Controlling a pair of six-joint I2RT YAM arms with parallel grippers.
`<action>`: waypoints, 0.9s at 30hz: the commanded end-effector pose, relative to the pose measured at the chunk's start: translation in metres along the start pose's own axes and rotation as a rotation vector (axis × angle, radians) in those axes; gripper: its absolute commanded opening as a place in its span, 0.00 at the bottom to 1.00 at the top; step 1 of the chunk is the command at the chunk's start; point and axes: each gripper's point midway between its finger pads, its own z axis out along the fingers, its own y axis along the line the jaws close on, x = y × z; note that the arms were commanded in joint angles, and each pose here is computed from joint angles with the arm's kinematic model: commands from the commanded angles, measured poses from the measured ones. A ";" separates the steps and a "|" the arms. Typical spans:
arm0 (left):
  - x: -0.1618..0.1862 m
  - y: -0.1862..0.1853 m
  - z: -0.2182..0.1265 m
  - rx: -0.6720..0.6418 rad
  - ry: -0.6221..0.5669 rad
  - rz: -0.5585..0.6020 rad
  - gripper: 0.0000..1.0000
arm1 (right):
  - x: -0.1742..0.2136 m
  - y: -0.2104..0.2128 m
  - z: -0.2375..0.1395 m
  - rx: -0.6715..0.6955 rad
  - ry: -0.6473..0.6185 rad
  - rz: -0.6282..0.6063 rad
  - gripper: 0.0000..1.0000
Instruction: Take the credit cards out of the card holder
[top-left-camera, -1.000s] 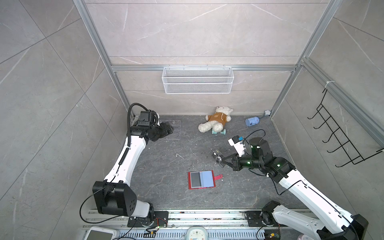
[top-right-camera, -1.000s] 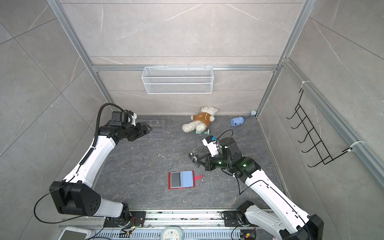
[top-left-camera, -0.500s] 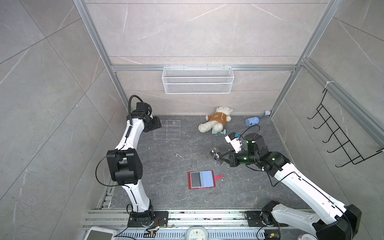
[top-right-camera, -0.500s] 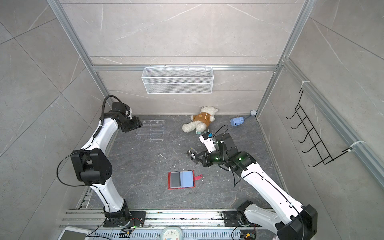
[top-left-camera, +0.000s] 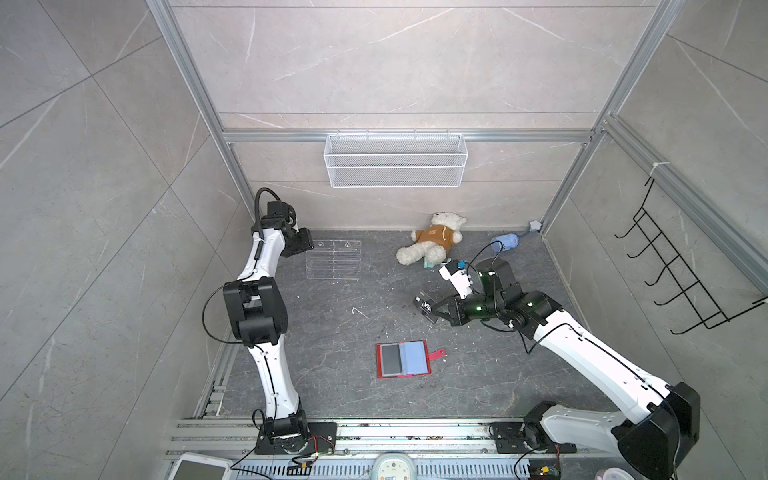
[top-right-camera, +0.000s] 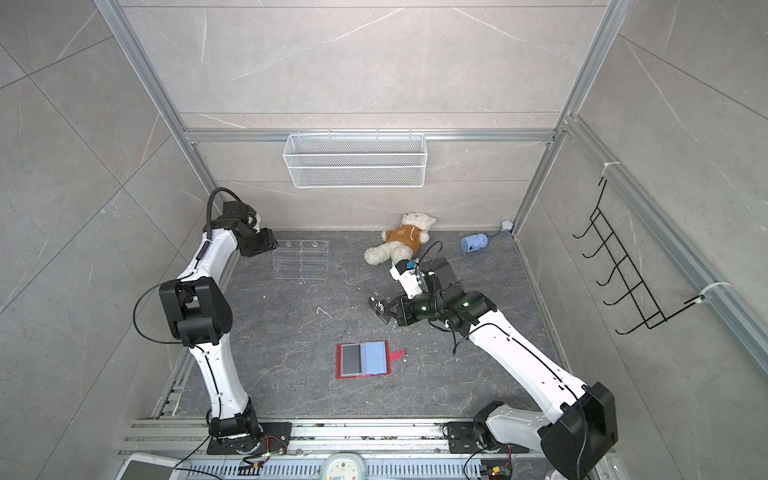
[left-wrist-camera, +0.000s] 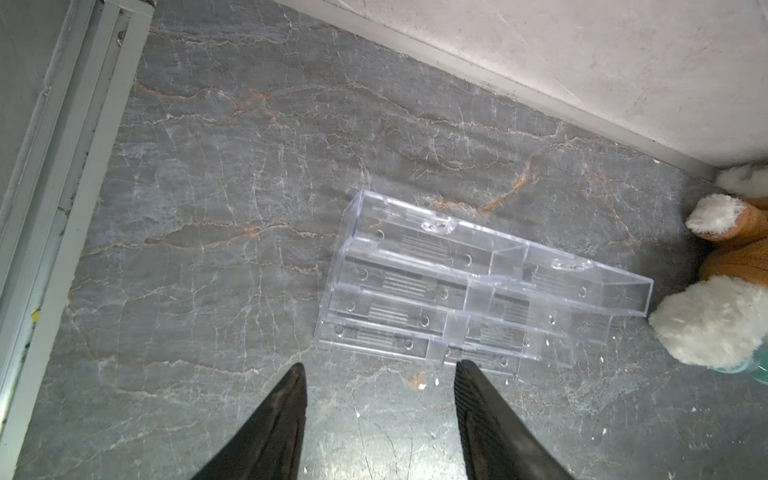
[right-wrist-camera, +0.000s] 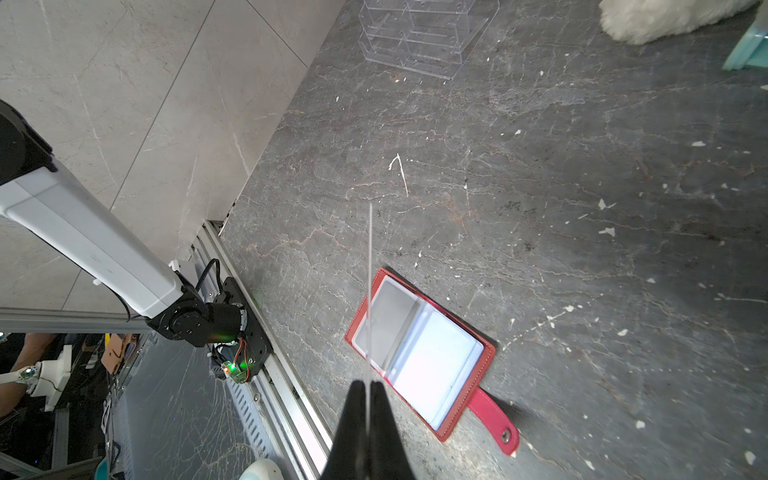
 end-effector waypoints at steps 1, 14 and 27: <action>-0.015 -0.003 0.003 0.040 -0.029 0.034 0.58 | -0.012 0.003 0.002 0.003 -0.015 -0.037 0.00; -0.025 0.002 0.030 0.035 -0.031 0.048 0.52 | -0.013 -0.001 0.015 0.000 0.006 -0.020 0.00; -0.024 0.010 0.056 0.023 -0.004 0.027 0.39 | -0.014 -0.002 0.026 -0.011 0.022 -0.008 0.00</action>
